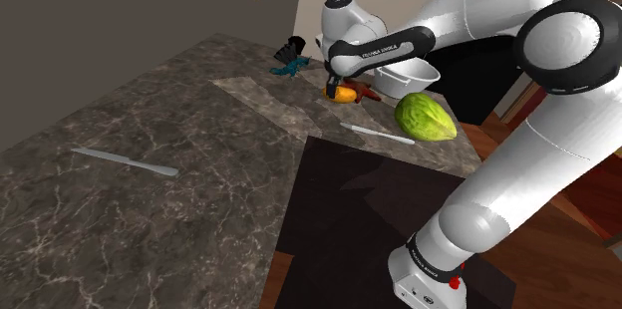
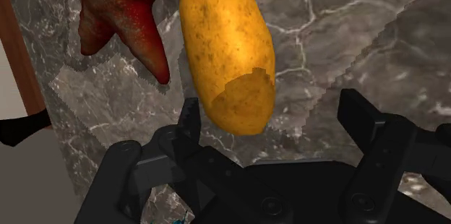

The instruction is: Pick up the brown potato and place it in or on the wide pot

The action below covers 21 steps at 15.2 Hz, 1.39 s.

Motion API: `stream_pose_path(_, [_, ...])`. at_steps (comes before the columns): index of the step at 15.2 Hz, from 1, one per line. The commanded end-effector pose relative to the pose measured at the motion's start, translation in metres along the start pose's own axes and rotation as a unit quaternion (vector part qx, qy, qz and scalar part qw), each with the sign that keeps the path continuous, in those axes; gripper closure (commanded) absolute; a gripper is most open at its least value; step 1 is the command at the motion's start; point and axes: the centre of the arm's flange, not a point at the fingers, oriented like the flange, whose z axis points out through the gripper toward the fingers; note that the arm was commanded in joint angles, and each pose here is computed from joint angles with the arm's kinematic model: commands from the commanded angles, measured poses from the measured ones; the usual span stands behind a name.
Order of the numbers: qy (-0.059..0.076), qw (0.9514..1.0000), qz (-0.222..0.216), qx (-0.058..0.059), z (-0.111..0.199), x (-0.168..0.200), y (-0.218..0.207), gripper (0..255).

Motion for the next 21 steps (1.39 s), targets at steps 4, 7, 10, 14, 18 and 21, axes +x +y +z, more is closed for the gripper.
stream_pose_path(4, [0.003,0.9995,-0.020,-0.023,0.027,0.022,0.010,0])
stream_pose_path(7, [0.003,0.9995,-0.020,-0.023,0.043,0.022,0.011,0])
stream_pose_path(10, [0.003,0.9995,-0.020,-0.023,0.057,0.023,0.011,0])
stream_pose_path(14, [0.003,0.9995,-0.020,-0.023,0.057,0.023,0.011,0])
stream_pose_path(18, [0.003,0.9995,-0.020,-0.023,0.057,0.023,0.011,255])
stream_pose_path(21, [0.003,0.9995,-0.020,-0.023,0.057,0.023,0.011,255])
